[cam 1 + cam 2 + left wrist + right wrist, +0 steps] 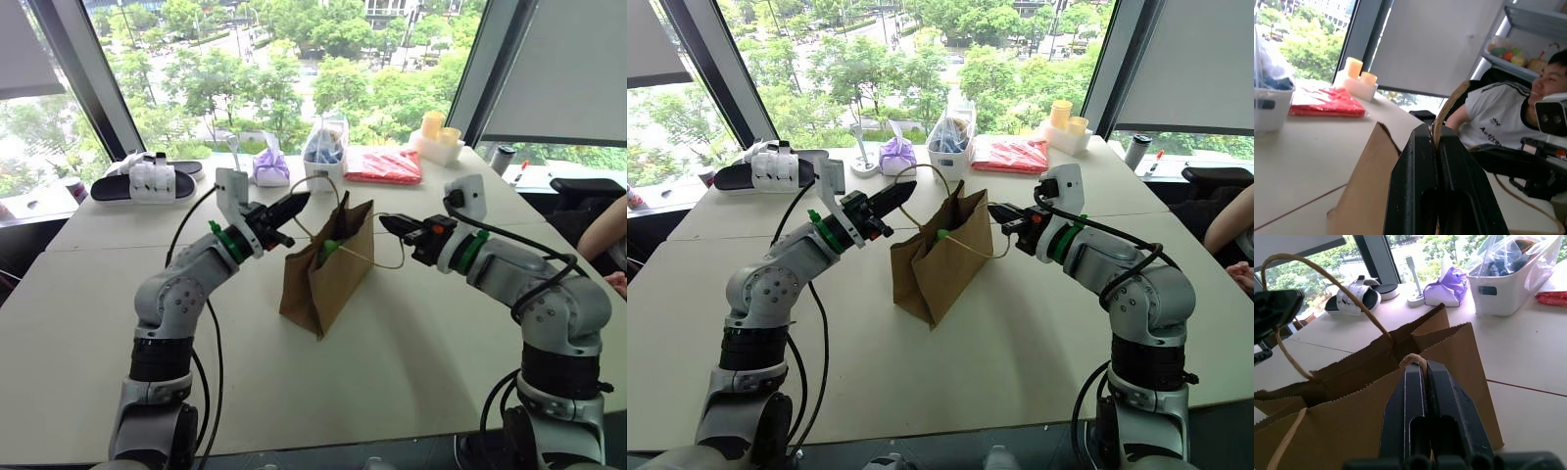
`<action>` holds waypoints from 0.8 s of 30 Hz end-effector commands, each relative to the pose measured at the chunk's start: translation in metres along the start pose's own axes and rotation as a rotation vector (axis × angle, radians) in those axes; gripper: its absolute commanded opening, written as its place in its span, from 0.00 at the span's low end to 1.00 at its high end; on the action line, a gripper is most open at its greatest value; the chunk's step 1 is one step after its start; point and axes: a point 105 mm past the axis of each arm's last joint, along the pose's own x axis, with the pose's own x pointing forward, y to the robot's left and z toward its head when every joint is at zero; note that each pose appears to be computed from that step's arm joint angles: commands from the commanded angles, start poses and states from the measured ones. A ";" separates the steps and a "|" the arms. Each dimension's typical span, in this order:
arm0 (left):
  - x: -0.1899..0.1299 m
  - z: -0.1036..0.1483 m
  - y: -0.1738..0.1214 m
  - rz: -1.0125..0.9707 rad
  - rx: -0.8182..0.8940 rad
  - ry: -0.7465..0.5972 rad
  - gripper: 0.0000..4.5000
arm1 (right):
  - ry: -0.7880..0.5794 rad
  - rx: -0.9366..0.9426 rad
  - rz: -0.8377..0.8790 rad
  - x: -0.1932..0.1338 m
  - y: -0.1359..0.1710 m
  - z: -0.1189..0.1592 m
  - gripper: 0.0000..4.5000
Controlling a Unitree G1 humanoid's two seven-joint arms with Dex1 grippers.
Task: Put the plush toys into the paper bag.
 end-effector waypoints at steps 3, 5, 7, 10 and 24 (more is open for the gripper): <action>-0.007 0.003 -0.009 -0.052 0.006 0.042 0.12 | -0.071 -0.057 0.036 -0.009 0.011 0.017 0.13; -0.010 0.004 -0.007 -0.051 0.000 0.050 0.31 | -0.090 -0.061 0.055 -0.011 0.015 0.022 0.31; -0.014 0.005 -0.006 -0.053 0.009 0.060 0.52 | -0.113 -0.073 0.060 -0.012 0.017 0.028 0.53; -0.019 0.009 -0.005 -0.051 0.038 0.071 0.86 | -0.152 -0.076 0.059 -0.015 0.017 0.039 0.88; -0.077 -0.005 0.003 -0.085 0.075 0.246 0.99 | -0.307 0.041 -0.157 -0.073 -0.027 0.067 1.00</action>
